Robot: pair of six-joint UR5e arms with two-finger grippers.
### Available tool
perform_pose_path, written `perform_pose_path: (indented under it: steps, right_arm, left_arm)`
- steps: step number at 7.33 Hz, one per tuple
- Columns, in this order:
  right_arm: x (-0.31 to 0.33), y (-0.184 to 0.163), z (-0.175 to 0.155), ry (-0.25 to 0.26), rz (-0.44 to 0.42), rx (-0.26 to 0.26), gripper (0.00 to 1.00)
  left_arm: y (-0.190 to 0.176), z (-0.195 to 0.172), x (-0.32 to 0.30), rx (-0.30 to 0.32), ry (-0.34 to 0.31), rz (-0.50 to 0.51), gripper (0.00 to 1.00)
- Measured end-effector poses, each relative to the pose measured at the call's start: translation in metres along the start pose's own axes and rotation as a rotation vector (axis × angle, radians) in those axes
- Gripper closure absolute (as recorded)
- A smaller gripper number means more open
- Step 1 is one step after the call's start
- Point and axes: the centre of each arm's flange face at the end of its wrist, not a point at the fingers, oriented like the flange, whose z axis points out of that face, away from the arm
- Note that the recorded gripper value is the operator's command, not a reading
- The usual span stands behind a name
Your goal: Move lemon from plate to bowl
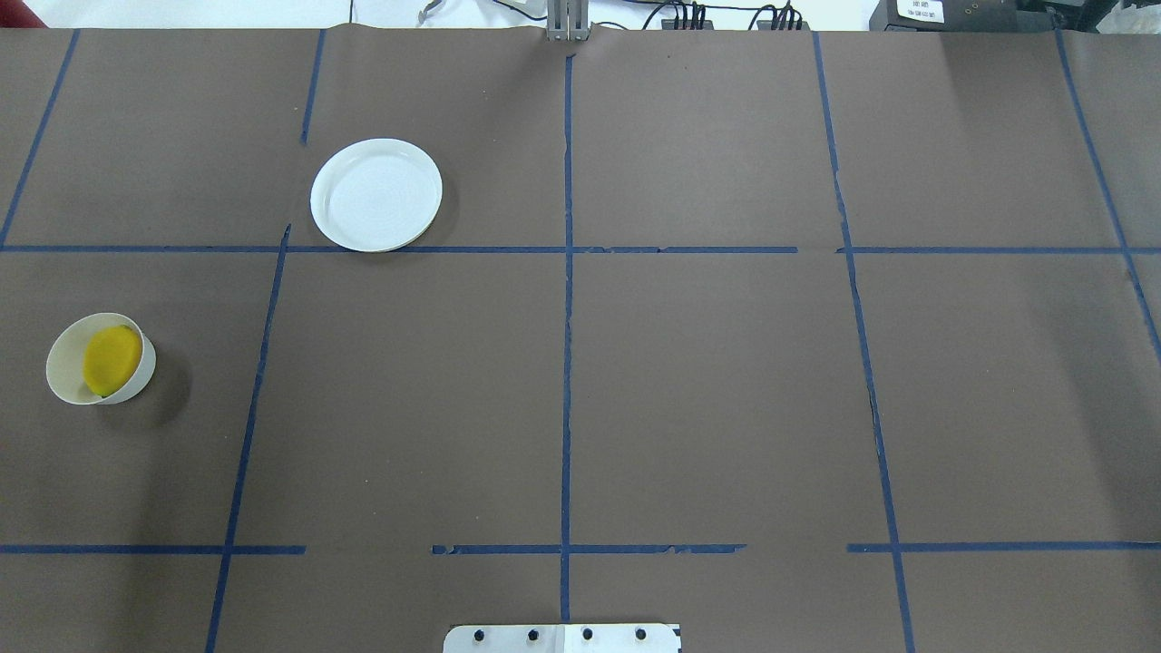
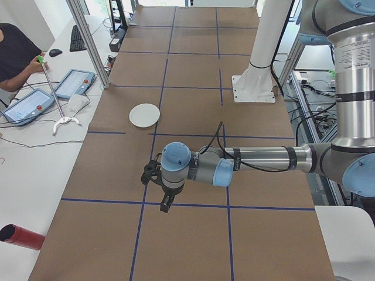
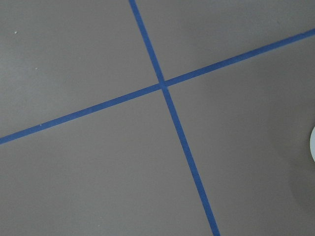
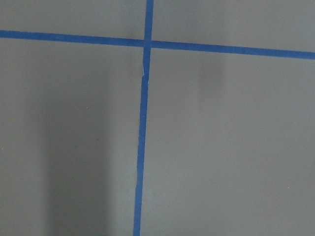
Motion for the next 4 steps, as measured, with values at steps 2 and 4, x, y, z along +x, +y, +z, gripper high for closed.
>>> perform_pose_path:
  steps: [2,4]
  right_arm:
    - [0.000,0.000,0.000,0.000,0.000,0.000,0.00]
    - [0.000,0.000,0.000,0.000,0.000,0.000,0.00]
  left_arm:
    - [0.001,-0.009,0.000,-0.015,0.016,-0.062,0.00]
    - [0.011,-0.021,0.015,-0.012,0.020,-0.083,0.00]
